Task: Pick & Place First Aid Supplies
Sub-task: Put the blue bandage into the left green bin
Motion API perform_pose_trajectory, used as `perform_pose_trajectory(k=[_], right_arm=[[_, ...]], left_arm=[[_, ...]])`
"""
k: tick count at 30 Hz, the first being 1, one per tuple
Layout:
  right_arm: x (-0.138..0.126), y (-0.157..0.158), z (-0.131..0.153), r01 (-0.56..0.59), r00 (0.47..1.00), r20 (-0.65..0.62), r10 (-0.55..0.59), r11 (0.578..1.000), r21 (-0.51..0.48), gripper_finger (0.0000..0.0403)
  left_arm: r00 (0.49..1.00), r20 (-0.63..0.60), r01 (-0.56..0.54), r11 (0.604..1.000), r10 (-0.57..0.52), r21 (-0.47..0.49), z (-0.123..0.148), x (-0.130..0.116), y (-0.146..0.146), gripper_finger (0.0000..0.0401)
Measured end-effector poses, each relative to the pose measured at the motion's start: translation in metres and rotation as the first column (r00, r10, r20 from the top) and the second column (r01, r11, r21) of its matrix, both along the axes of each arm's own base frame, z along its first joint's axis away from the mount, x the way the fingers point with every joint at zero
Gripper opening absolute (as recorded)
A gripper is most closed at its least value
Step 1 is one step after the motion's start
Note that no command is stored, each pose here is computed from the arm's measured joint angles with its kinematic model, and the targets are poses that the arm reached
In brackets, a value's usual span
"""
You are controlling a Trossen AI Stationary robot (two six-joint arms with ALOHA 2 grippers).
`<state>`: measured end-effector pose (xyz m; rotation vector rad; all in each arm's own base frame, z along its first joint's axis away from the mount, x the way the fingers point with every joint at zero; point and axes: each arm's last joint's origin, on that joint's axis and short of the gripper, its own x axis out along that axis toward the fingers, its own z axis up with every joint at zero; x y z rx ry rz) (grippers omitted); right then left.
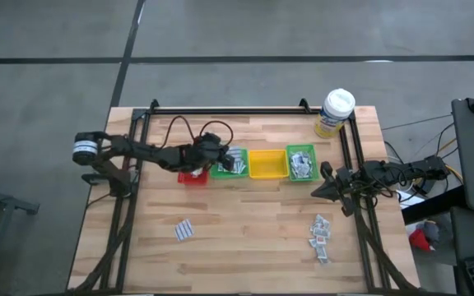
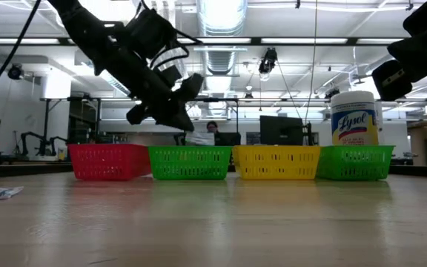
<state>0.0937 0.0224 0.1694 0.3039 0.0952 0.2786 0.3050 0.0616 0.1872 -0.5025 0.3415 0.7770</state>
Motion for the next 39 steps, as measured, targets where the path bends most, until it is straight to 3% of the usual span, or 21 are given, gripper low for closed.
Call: perform_pose_trajectory(k=[21, 39], right_arm=[[0.0, 0.0, 0.0, 0.0, 1.0, 0.002, 0.0, 1.0, -0.006, 0.0008], [0.0, 0.0, 0.0, 0.001, 1.0, 0.002, -0.001, 1.0, -0.006, 0.0008]], left_arm=[[0.996, -0.076, -0.048, 0.989, 0.037, -0.143, -0.018, -0.006, 0.0, 0.0], [0.995, -0.086, -0.068, 0.976, 0.051, -0.208, -0.021, -0.009, -0.002, 0.0]])
